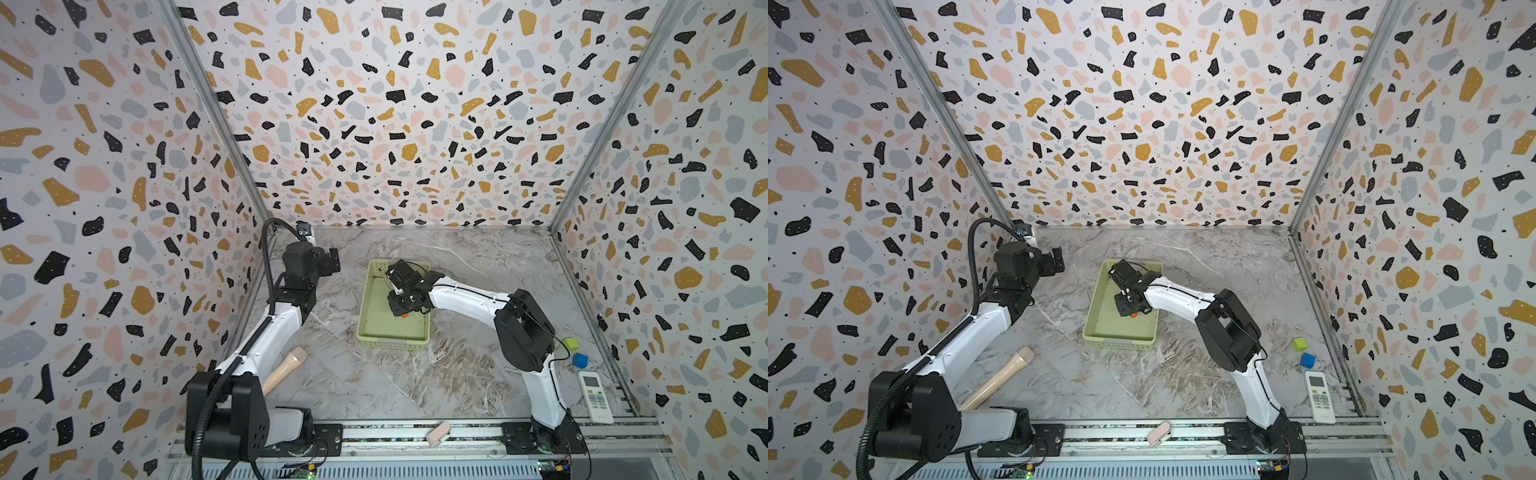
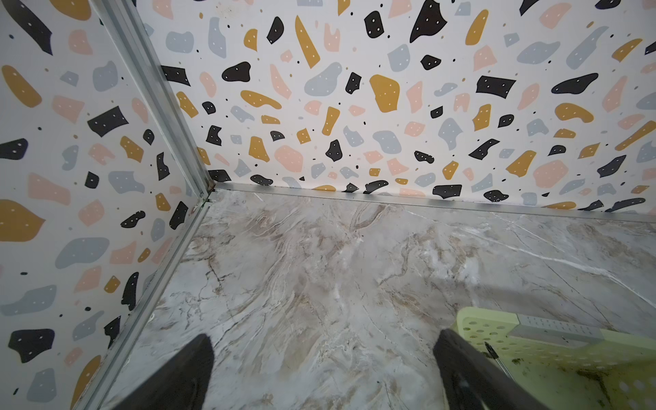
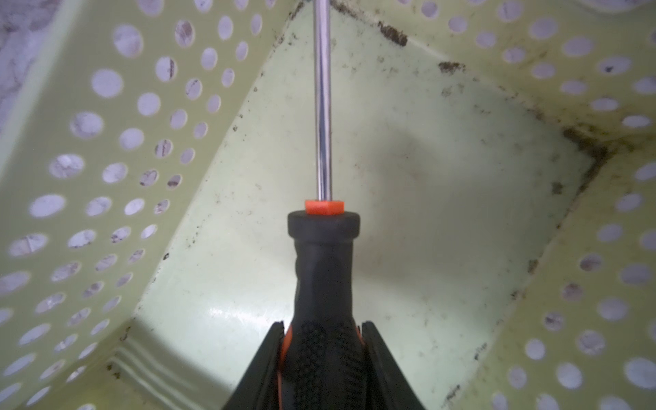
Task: Put the screwdriver in the bin
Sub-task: Place the screwdriver into the bin.
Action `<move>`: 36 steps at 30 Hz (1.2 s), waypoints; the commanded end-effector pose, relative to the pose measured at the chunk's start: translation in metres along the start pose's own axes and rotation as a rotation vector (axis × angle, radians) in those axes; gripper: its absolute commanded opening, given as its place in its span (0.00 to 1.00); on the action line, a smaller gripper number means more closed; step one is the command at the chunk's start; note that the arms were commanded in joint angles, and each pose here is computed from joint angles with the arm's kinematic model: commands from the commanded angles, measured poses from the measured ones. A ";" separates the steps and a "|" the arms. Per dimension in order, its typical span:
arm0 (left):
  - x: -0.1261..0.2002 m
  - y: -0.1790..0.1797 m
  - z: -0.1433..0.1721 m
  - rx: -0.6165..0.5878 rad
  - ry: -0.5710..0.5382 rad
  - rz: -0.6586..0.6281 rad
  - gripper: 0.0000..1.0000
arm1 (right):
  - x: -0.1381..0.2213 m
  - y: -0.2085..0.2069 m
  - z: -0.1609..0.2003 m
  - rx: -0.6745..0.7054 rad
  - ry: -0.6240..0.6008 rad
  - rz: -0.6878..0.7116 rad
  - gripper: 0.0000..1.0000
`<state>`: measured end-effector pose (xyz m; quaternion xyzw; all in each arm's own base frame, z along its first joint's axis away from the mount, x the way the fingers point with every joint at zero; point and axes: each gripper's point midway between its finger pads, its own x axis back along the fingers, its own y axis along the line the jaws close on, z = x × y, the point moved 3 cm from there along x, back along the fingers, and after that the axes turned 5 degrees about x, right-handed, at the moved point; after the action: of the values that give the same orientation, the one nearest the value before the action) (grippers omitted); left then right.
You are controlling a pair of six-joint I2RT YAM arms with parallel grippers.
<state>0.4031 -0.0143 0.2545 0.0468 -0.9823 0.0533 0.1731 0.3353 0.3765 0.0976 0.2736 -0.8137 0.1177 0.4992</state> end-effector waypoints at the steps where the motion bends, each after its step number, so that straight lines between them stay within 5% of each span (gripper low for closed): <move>1: 0.002 -0.001 -0.020 0.000 -0.053 -0.002 0.99 | 0.005 0.003 -0.002 0.006 -0.017 -0.007 0.30; 24: 0.002 -0.001 -0.021 0.003 -0.054 -0.001 1.00 | -0.009 -0.003 0.009 0.005 0.022 0.014 0.33; 36: 0.002 -0.001 -0.021 0.004 -0.054 -0.002 1.00 | -0.010 -0.005 0.011 0.002 0.025 0.028 0.43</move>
<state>0.4031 -0.0143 0.2544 0.0470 -0.9823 0.0530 0.1733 0.3335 0.3735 0.0820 0.2677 -0.8086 0.1245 0.5088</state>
